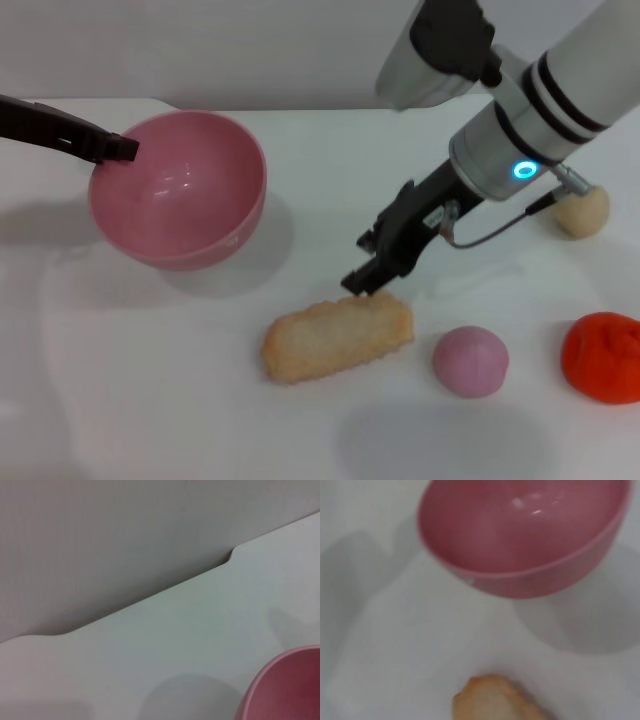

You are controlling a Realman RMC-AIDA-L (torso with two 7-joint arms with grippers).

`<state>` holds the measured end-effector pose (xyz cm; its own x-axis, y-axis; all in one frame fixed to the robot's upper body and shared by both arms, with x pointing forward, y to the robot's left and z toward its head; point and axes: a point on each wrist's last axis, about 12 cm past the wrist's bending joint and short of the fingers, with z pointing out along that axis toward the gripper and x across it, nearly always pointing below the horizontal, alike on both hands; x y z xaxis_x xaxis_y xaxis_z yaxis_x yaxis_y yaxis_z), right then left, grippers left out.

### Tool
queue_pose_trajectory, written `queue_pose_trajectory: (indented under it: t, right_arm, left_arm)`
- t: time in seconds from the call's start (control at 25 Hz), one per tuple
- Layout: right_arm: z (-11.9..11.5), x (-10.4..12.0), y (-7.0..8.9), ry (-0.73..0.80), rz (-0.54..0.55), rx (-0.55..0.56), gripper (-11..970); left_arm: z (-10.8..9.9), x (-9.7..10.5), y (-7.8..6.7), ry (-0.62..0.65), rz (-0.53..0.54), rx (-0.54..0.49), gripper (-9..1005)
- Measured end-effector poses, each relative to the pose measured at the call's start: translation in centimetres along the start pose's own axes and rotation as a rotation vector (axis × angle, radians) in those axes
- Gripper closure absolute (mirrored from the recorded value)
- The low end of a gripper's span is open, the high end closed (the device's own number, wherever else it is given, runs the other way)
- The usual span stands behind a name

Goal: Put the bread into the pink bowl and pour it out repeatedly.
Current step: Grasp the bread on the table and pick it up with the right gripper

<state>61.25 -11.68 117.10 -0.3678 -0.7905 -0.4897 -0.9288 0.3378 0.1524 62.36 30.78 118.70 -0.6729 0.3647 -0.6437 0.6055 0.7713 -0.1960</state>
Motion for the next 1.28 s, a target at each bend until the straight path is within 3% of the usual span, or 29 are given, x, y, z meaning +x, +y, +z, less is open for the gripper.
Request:
queue_pose_trajectory:
  t: [0.28, 0.8, 1.28]
  right_arm:
    - [0.8, 0.7, 0.7, 0.041, -0.02, -0.049, 352]
    - [0.7, 2.8, -0.7, -0.092, 0.034, 0.02, 369]
    - [2.9, 5.0, -1.1, -0.07, 0.102, 0.009, 399]
  left_arm:
    - [0.2, 0.5, 0.0, 0.005, -0.007, 0.002, 949]
    - [0.9, 2.3, -0.4, 0.018, -0.038, 0.022, 949]
    - [1.0, 2.5, -0.5, 0.018, -0.041, 0.024, 949]
